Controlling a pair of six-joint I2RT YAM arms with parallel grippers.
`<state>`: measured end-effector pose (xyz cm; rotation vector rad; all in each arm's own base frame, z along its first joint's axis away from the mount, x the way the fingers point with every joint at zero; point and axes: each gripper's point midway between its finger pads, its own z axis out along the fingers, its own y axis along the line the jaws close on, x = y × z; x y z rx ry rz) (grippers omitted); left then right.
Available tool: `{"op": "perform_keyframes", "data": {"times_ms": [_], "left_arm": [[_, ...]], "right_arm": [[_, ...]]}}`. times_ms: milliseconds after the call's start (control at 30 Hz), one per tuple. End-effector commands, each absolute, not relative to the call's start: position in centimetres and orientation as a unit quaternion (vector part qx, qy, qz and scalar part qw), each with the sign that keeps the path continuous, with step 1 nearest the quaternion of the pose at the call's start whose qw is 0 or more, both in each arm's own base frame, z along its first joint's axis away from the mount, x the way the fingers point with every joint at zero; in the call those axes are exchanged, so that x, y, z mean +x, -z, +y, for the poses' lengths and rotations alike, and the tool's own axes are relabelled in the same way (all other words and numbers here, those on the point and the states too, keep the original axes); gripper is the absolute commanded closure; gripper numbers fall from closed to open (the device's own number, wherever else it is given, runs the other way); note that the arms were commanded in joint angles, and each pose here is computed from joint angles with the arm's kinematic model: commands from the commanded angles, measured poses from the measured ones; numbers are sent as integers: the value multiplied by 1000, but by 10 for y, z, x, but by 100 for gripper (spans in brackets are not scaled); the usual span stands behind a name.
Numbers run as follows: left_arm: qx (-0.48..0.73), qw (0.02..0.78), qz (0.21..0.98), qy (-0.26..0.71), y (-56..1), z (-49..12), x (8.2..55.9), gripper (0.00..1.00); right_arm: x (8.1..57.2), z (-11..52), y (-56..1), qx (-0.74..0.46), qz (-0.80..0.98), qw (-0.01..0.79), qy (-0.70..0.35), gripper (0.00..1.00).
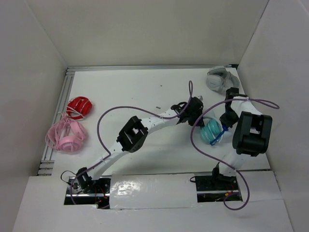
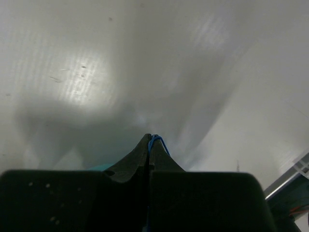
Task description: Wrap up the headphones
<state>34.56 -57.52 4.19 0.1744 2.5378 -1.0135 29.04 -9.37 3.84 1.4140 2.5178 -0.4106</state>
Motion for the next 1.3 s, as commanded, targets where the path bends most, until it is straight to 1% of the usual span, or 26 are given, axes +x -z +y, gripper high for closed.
{"op": "perform_keyframes", "data": {"times_ms": [0,67,133,167,200,233,333,467,733,933,1133,1267], "left_arm": [[173,174,846,473,-114,-633,269,100],[174,182,851,461,-111,-635,263,100],[169,189,859,445,-109,-634,258,97],[167,191,860,443,-112,-634,258,90],[165,190,862,441,-113,-634,255,87],[161,193,864,436,-116,-633,255,76],[158,197,867,429,-120,-628,254,1],[159,195,870,423,-122,-623,252,1],[160,197,875,413,-126,-613,252,1],[190,187,869,418,-128,-607,247,1],[231,189,841,451,-154,-608,235,1],[240,185,840,450,-159,-605,234,1]], "right_arm": [[303,-103,-48,501,837,177,133,100],[297,-104,-58,505,830,194,133,100],[287,-103,-63,508,828,198,133,100],[281,-102,-63,507,828,197,133,100],[279,-101,-67,509,826,204,131,100],[277,-100,-67,510,825,205,128,98],[270,-95,-62,508,829,203,119,94],[264,-97,-58,507,829,198,127,91],[254,-96,-50,506,831,193,128,90],[255,-98,-55,509,827,202,130,90],[251,-98,-57,511,825,205,130,86],[246,-96,-55,510,827,203,125,85]]}}
